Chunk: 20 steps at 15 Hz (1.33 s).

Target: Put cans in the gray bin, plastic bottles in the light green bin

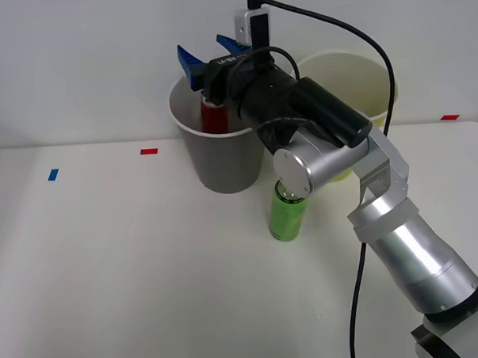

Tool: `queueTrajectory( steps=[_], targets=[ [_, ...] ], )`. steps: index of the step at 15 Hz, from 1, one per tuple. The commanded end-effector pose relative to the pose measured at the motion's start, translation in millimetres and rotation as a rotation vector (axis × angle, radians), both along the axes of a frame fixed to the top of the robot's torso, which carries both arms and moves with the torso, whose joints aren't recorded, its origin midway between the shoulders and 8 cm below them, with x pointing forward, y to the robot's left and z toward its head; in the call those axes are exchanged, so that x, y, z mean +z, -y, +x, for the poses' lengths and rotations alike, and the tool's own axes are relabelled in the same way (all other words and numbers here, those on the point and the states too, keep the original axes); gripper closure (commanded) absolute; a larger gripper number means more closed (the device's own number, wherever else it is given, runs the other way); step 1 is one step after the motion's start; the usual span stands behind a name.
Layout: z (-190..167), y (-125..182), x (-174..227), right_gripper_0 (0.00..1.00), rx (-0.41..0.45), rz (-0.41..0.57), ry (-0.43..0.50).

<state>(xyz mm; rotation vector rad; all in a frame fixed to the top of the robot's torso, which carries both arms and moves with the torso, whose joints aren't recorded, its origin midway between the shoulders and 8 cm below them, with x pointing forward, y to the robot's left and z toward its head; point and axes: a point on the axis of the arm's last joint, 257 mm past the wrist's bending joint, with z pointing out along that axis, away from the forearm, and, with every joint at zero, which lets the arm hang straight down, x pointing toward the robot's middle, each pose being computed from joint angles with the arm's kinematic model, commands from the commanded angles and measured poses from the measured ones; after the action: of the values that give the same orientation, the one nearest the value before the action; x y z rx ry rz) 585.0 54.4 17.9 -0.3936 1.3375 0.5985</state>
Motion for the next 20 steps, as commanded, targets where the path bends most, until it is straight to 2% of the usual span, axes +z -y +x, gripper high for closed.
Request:
queueTrajectory(
  steps=[1, 8, 11, 13, 16, 20],
  targets=[
    [-1, 1, 6, 0.26, 0.009, 0.036, 0.002],
    [-4, 11, 9, 0.21, 0.004, 0.081, 0.033],
    [-21, 26, 18, 0.22, 0.006, 0.099, 0.073],
    [-46, 46, 24, 0.21, 0.01, 0.13, 0.096],
    [-81, 91, 24, 0.22, -0.019, 0.167, 0.141],
    [-119, 156, -4, 0.22, -0.104, 0.223, 0.181]
  ],
)
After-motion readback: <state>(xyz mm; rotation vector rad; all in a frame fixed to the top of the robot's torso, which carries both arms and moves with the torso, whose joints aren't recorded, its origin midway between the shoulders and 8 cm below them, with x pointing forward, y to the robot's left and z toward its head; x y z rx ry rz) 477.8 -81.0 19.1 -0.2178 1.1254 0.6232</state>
